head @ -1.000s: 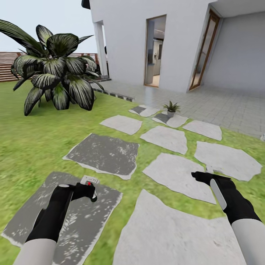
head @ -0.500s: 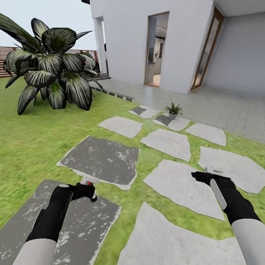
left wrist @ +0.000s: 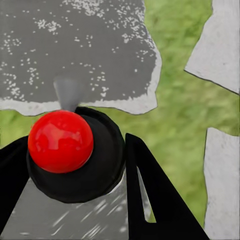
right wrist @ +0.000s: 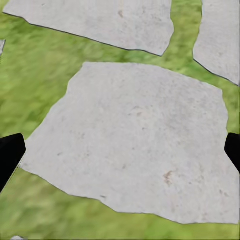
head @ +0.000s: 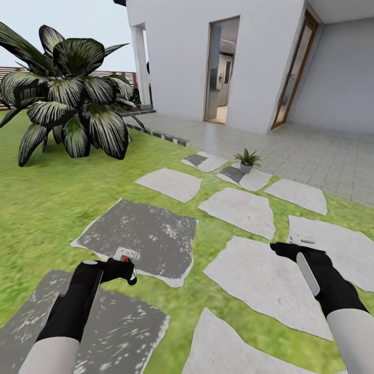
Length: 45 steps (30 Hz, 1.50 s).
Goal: Pick up the pesticide atomizer in the garden and spray insectifuge to fully cover both potted plants in the garden.
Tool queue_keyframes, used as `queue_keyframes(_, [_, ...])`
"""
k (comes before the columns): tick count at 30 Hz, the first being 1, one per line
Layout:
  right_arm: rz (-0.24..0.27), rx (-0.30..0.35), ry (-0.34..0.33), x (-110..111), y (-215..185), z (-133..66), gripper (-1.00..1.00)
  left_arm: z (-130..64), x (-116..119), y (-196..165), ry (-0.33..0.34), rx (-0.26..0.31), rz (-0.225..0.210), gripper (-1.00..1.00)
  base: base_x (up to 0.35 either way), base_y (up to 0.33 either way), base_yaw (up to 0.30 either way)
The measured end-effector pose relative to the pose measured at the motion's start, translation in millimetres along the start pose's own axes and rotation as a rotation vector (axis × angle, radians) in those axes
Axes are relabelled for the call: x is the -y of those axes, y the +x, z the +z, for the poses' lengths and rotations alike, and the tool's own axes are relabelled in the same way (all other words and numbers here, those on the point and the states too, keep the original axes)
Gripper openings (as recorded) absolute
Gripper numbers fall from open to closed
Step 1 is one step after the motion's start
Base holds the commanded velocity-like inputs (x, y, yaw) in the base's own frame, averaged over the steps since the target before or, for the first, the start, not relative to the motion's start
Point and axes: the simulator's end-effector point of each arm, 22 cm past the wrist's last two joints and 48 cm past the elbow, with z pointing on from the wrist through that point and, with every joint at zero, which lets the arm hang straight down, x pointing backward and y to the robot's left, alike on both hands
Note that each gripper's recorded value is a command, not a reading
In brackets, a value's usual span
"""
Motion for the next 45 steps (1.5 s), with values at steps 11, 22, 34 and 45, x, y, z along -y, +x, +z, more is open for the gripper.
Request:
queue_keyframes(11, [0.001,0.0,0.001,0.4,-0.2,-0.1,1.0,0.1,0.8,-0.2,0.001,0.0,0.0,-1.0,0.347,0.0,0.0])
queue_keyframes(22, [0.0,0.0,0.0,0.0,-0.1,0.0,1.0,0.1,0.7,-0.2,0.001,0.0,-0.001,-1.0,0.347,0.003,0.0])
queue_keyframes(34, [-0.001,0.0,0.0,0.0,0.0,0.0,1.0,-0.1,0.4,-0.3,0.0,0.001,0.0,-1.0,0.347,0.09,0.0])
queue_keyframes(45, [0.0,0.004,-0.001,0.0,-1.3,-2.0,1.0,-2.0,0.6,-1.4,0.0,0.004,0.0,-1.0,0.347,0.096,0.0])
